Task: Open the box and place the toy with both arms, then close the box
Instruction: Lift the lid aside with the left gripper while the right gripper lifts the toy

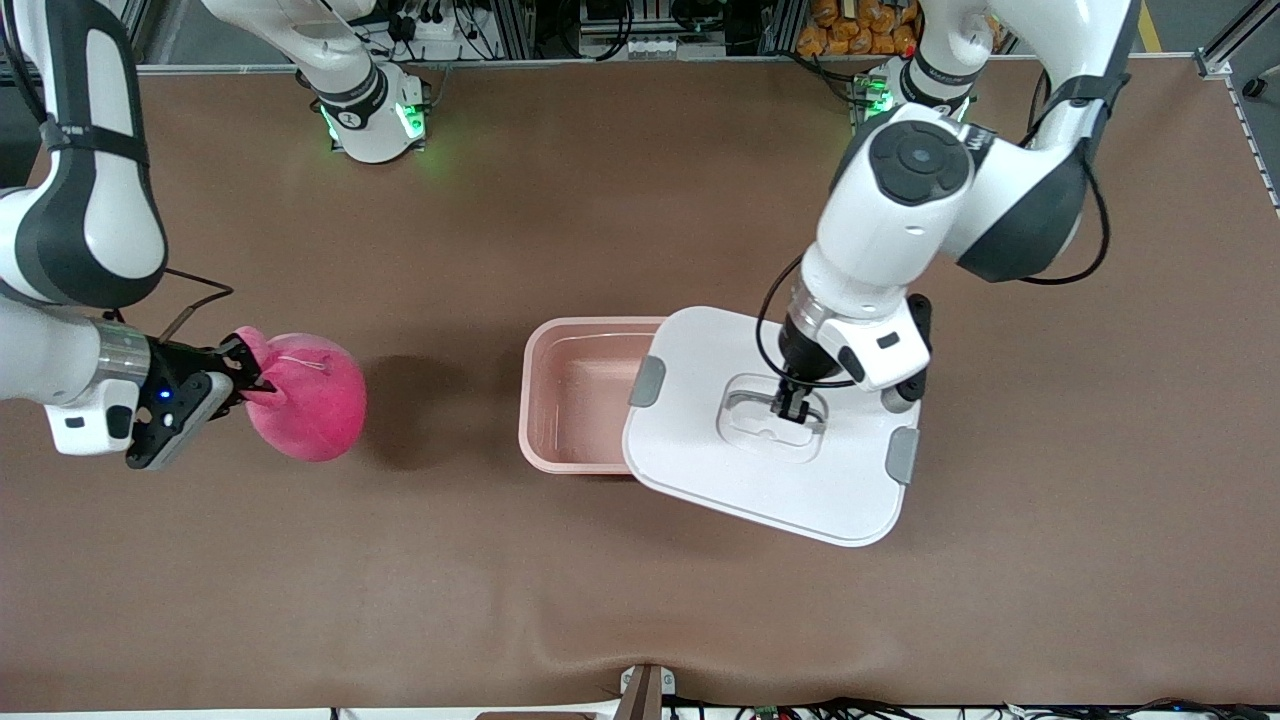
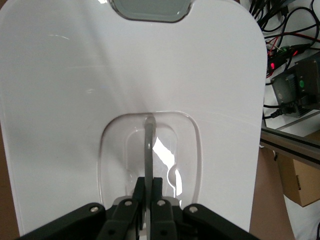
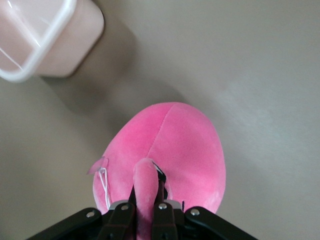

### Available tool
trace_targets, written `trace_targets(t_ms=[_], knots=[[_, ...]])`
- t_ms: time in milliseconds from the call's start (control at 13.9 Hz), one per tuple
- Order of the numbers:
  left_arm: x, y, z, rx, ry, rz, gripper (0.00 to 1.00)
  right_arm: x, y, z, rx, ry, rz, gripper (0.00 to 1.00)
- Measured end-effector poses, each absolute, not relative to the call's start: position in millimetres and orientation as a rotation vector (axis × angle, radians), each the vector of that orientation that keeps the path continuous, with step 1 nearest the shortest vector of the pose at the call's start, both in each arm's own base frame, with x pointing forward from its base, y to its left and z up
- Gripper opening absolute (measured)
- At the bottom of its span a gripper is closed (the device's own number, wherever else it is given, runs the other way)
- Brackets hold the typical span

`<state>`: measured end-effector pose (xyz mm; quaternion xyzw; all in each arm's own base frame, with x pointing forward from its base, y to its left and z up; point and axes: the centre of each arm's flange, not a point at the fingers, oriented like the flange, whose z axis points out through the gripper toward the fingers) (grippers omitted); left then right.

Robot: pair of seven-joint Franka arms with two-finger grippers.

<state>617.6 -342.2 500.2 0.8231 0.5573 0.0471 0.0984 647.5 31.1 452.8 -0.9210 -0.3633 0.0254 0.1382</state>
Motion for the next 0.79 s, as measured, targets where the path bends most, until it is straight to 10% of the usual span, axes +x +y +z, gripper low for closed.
trace_targets(t_ms=[792], knots=[[653.7, -193.7, 497.5, 2.763, 1.312, -0.044, 0.07, 634.4, 187.5, 505.5, -2.828, -0.607, 0.074, 0.11]])
